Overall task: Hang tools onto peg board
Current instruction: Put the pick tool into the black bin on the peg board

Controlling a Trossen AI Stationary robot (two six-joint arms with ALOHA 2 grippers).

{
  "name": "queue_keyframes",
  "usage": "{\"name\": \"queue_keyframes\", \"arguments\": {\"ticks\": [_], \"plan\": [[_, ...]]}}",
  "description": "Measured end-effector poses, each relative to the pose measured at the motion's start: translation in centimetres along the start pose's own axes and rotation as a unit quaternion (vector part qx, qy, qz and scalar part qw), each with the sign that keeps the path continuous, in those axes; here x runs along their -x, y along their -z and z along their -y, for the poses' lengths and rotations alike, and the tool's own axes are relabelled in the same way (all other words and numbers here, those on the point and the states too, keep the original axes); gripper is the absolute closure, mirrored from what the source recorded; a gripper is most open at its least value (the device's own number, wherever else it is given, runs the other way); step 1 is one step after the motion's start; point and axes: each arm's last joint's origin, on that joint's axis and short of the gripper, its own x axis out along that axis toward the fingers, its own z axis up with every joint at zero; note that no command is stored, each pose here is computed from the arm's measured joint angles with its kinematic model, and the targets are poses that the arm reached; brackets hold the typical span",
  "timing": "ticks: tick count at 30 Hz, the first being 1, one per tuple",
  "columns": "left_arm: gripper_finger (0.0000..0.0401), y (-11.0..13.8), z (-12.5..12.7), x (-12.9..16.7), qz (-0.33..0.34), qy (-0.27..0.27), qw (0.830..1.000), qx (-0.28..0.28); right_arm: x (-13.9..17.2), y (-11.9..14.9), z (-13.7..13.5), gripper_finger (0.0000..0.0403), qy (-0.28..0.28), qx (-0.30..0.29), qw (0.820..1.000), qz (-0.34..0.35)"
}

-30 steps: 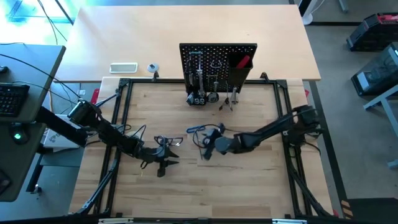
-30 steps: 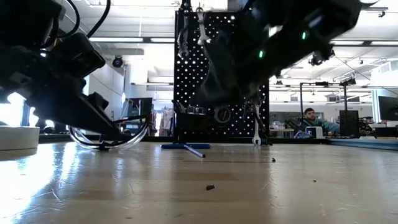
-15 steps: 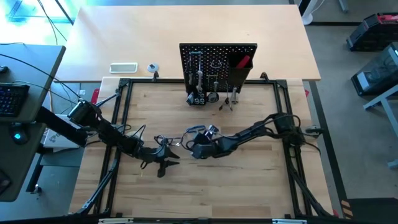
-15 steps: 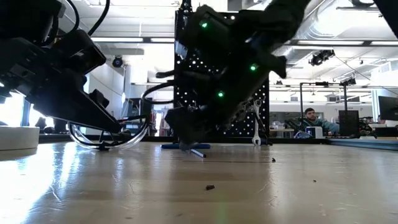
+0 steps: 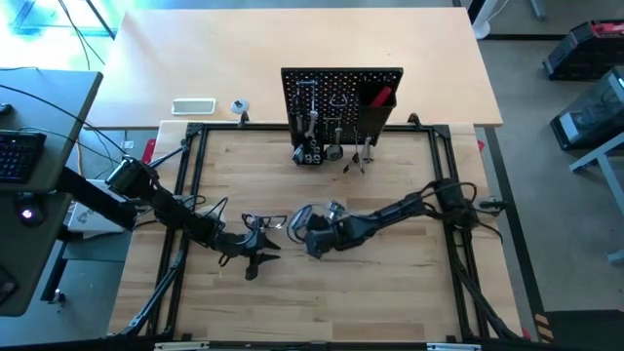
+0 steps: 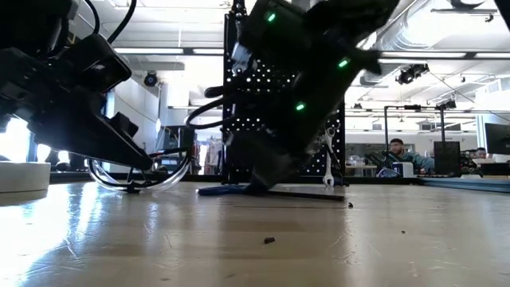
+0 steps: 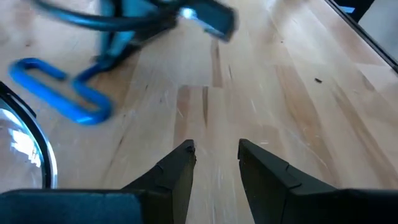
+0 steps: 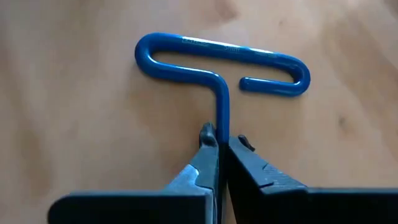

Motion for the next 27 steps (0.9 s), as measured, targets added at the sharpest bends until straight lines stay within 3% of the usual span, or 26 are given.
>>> {"name": "queue_keyframes", "arguments": {"ticks": [10, 20, 27], "plan": [[0.0284, -0.7, -0.5, -0.3, 0.022, -0.012, 1.000, 0.011, 5.5, 0.6, -2.1, 0.0402, -0.083, 0.063, 0.995, 0.002], [0.0284, -2.1, 0.4, -3.0, 0.013, 0.024, 0.998, 0.055, 6.5, 0.6, -2.8, 0.0401, -0.060, 0.073, 0.994, 0.048], [0.0282, -0.1, -0.2, -5.4, -0.023, -0.020, 0.991, 0.133, 6.9, 0.8, -3.3, 0.0402, -0.059, 0.081, 0.993, 0.056]]}}
